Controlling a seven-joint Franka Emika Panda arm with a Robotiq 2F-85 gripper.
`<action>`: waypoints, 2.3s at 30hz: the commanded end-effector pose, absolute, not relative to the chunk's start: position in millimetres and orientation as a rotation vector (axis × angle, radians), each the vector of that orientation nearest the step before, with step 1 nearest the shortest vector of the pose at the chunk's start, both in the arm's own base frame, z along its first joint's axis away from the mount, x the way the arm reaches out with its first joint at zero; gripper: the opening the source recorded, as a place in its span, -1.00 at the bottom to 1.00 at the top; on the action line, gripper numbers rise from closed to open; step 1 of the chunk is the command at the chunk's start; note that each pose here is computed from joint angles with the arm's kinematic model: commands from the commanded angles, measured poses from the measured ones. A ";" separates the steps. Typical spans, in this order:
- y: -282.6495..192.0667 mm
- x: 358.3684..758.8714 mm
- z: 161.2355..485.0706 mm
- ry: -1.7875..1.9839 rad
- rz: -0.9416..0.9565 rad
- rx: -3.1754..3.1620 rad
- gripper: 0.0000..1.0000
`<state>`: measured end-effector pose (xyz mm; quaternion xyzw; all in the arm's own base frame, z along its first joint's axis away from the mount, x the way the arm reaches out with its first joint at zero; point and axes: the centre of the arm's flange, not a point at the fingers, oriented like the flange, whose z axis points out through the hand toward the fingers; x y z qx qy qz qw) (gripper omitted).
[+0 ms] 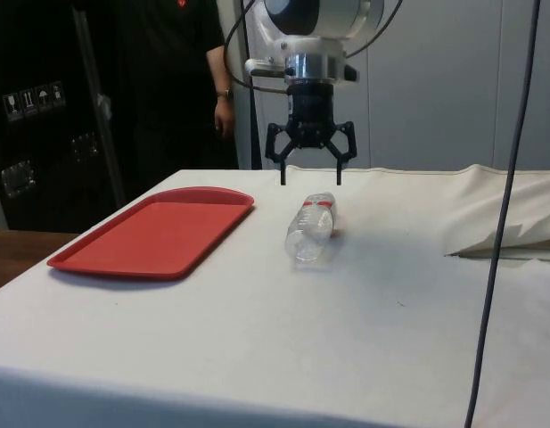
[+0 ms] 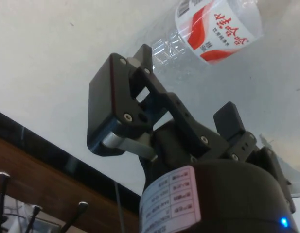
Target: Place the bottle upright on the tray.
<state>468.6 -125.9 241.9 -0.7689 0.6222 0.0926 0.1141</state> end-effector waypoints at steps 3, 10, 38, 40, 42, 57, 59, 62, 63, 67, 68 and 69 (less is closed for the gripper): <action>-128.0 467.9 240.1 1.828 0.280 -2.243 1.00; -137.2 467.1 235.0 1.839 0.312 -2.187 1.00; -175.2 461.1 214.1 1.905 0.407 -2.041 1.00; -175.2 460.2 213.2 1.913 0.407 -2.051 1.00; -177.5 460.7 209.2 1.909 0.420 -2.024 1.00; -193.8 466.2 185.9 1.878 0.512 -1.938 1.00; -194.1 465.4 185.7 1.887 0.510 -1.947 1.00; -200.9 467.0 179.0 1.864 0.544 -1.914 1.00; -202.1 467.0 177.5 1.860 0.551 -1.910 1.00; -206.4 466.7 172.6 1.859 0.572 -1.906 1.00; -209.2 467.2 170.7 1.844 0.584 -1.890 1.00; -210.8 467.5 169.5 1.839 0.591 -1.886 1.00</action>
